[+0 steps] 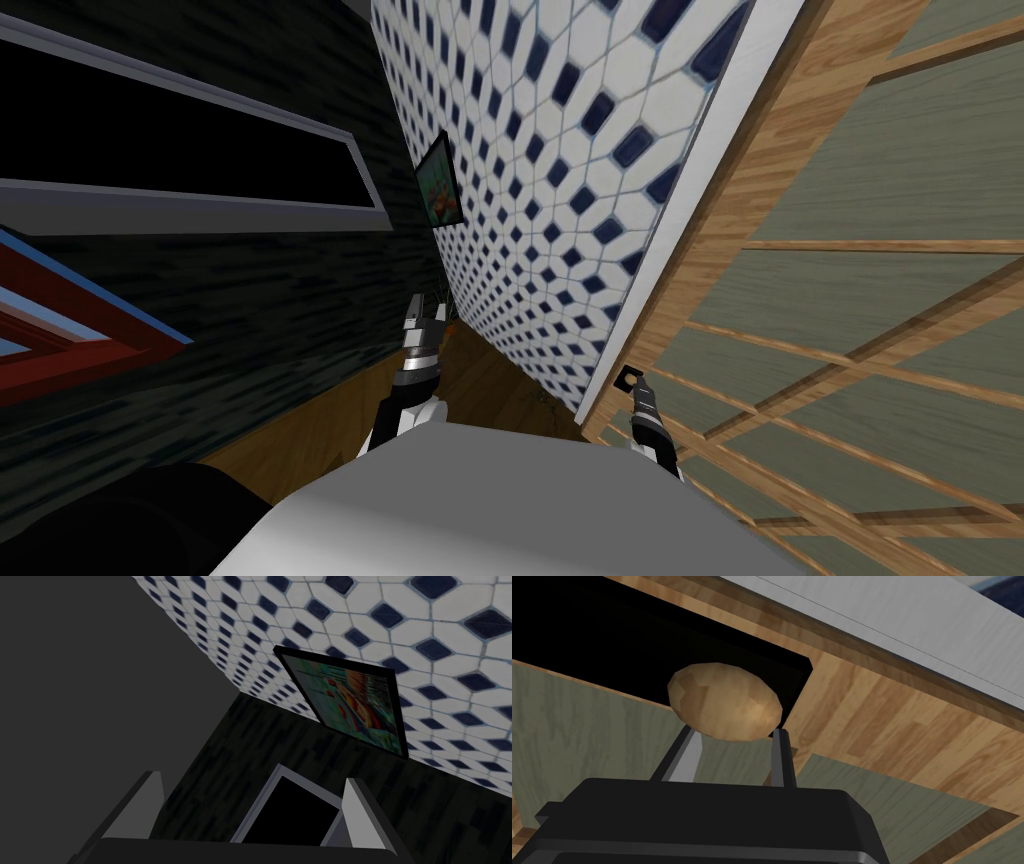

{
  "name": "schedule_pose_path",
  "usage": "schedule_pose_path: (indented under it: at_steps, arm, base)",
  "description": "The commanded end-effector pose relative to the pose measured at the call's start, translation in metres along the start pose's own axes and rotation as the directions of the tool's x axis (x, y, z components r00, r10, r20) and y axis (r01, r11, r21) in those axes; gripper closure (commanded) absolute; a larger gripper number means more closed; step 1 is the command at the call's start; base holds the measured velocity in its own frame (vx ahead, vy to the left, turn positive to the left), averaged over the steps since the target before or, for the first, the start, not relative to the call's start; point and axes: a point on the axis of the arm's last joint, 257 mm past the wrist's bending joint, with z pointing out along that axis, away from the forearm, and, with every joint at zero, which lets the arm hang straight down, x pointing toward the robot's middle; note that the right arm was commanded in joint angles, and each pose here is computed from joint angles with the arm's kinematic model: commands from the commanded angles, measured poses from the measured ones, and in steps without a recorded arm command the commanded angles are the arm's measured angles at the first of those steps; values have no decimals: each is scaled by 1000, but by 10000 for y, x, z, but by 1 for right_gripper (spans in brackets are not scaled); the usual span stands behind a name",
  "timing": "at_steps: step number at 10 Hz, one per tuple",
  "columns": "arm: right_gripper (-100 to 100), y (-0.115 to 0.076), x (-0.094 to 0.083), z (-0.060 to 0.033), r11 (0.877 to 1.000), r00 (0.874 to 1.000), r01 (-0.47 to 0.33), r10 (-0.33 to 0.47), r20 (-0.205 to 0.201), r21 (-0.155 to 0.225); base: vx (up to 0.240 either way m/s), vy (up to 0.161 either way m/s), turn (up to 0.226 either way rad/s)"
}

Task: Pull the door open

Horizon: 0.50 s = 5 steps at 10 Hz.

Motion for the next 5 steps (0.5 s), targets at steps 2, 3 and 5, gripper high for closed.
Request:
schedule_pose_path:
  at_steps: [2, 3, 5]
  arm:
    - [100, 16, 108, -13, 998, 998, -65, 65, -16, 1]
    - [100, 20, 115, -13, 994, 994, -105, 105, -18, 1]
    - [100, 23, 123, -13, 989, 988, -151, 151, -21, 1]
  base:
    - [-20, -1, 1]
    - [-18, 0, -3]
    - [-23, 2, 4]
